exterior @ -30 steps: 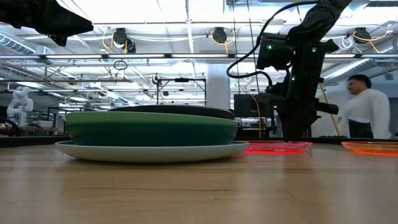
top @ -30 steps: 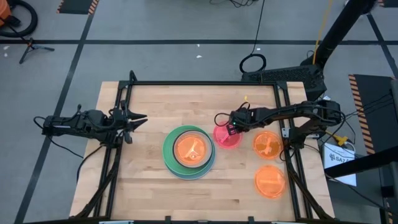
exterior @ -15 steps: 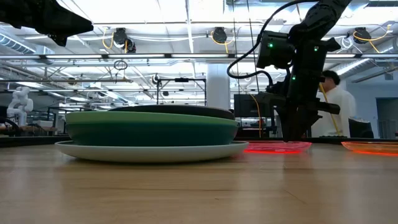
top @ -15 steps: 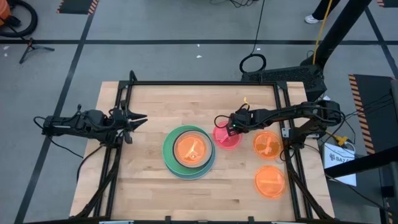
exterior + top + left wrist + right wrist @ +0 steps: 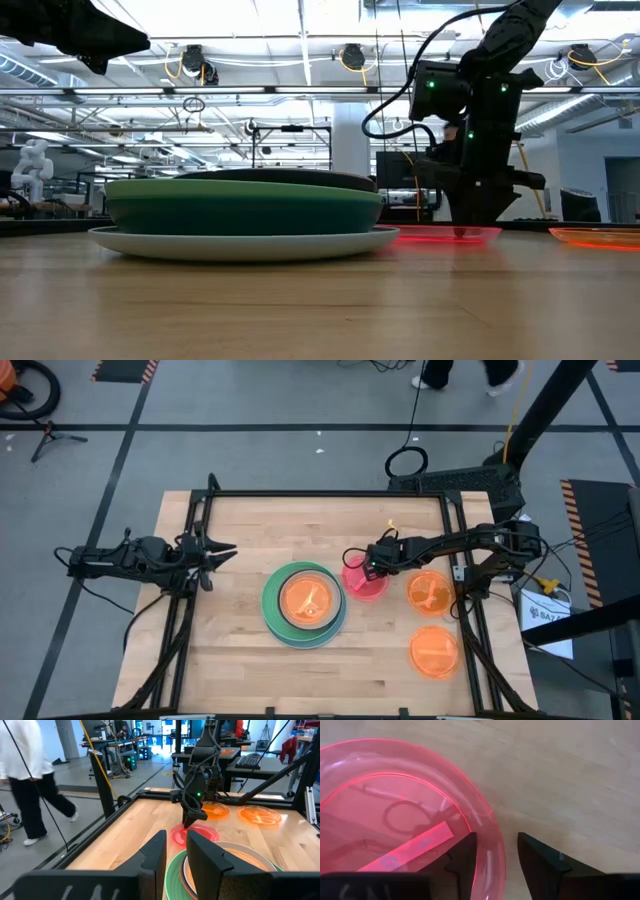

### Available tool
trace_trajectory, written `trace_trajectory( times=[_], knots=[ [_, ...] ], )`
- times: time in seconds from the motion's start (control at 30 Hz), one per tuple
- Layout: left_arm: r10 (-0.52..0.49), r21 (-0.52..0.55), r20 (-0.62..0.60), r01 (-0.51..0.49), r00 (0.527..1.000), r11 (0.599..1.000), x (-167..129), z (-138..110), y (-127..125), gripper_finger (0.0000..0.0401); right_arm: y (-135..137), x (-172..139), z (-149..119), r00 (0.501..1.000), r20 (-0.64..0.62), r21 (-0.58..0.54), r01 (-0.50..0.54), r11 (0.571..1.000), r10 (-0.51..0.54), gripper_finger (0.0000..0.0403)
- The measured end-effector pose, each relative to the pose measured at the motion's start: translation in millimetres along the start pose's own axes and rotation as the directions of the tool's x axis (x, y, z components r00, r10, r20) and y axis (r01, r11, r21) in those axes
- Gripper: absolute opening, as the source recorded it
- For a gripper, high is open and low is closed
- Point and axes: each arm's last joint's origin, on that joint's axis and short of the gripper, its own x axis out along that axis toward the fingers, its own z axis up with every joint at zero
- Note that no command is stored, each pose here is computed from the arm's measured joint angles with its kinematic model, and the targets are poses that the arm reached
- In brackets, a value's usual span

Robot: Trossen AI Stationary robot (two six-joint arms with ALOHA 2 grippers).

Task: Stack plastic plates
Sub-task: Stack the transparent pink plate on top of the transparent orange plate

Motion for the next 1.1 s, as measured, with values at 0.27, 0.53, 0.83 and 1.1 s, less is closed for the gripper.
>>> trace_trajectory(
  times=[0.27, 0.53, 0.83, 1.1],
  knots=[
    [0.0, -0.001, 0.0, 0.0, 1.0, 1.0, 0.0, 0.0, 0.0, 0.0083, -0.2, 0.1, -0.1, 1.0, 0.0, 0.0, 0.0, 1.0, 0.0, 0.0082],
    [0.0, -0.002, 0.0, 0.0, 1.0, 1.0, 0.0, 0.0, 0.0, 0.0083, -1.0, -3.0, 0.1, 1.0, 0.004, 0.003, -0.012, 1.0, 0.012, 0.0025],
    [0.0, -0.002, 0.0, 0.0, 1.0, 1.0, 0.0, 0.0, 0.0, 0.0083, -0.7, -8.3, 1.6, 0.999, 0.021, -0.002, -0.042, 0.999, 0.042, 0.0003],
    [0.0, -0.002, -0.001, 0.0, 1.0, 1.0, 0.0, -0.1, 0.0, 0.0083, -3.1, -14.9, 3.2, 0.998, 0.056, -0.004, -0.039, 0.999, 0.039, 0.0001]
  ],
)
